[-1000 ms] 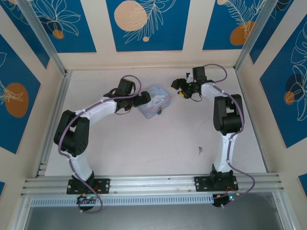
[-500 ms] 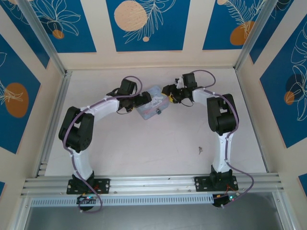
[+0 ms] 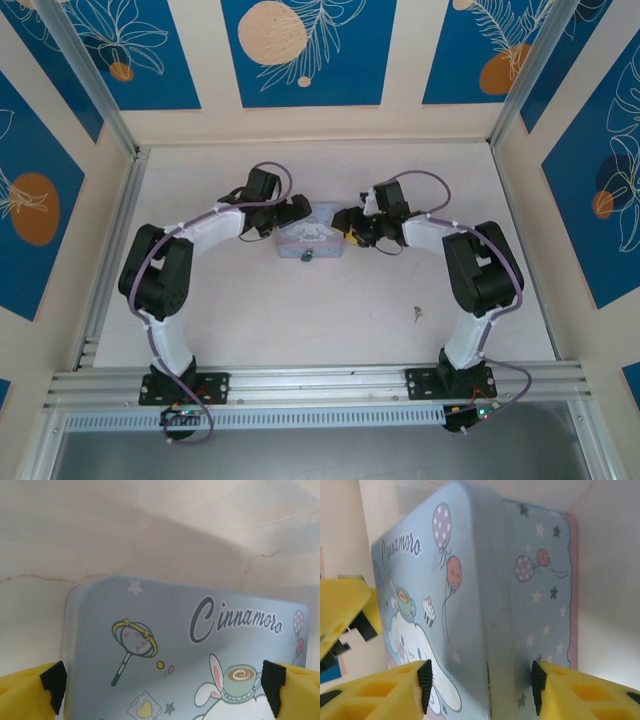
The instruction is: Unlock the padlock with the key
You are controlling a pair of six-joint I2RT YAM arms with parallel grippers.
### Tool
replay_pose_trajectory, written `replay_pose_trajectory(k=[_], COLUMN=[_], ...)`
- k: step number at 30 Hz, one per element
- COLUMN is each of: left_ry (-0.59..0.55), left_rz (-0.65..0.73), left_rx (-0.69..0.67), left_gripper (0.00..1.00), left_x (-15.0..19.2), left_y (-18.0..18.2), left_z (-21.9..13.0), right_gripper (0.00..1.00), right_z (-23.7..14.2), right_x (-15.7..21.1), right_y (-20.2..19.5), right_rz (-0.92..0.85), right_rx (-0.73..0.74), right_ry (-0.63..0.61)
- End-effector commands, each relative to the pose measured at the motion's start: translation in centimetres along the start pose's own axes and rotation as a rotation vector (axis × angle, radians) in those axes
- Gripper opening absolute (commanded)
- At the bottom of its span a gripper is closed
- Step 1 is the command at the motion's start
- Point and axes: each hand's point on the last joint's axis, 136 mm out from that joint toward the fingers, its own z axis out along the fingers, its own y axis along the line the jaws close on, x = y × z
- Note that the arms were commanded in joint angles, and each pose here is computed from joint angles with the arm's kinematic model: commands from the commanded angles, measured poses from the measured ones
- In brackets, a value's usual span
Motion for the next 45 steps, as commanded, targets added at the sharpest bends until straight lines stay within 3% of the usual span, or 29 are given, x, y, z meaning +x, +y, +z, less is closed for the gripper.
replay_pose_trajectory(k=[1,13,23,30,45], left_ry=[0.041,0.053,0.062,0.011,-0.069], left_rz=[0.040,0.047,0.038,0.015,0.052], left_rx=[0.102,0.165,0.184,0.120,0.030], left_gripper=[1.00,1.00,1.00,1.00,1.00], left_x=[2.5,6.9,9.3,9.3,6.7], left_y=[-2.9,-4.7,-5.4,-3.4,-1.4], left_z=[-1.0,-1.5,-1.1,-1.8,-5.1], right_gripper=[0.60,0.74,0.80,0.84,0.82], right_z=[-0.7,-4.3,-6.5,-7.7,-7.1], right_x=[1.6,4.0,4.9,5.0,5.1], right_y=[1.3,-1.5,-3.7,-4.3,-1.3], right_rz=[-0.034,0.003,0.037,0.032,0.044], right_rx=[-0.020,0.102,0.225,0.274,0.161], right_ry=[-0.013,-0.098,-0.145,-0.171,-0.128])
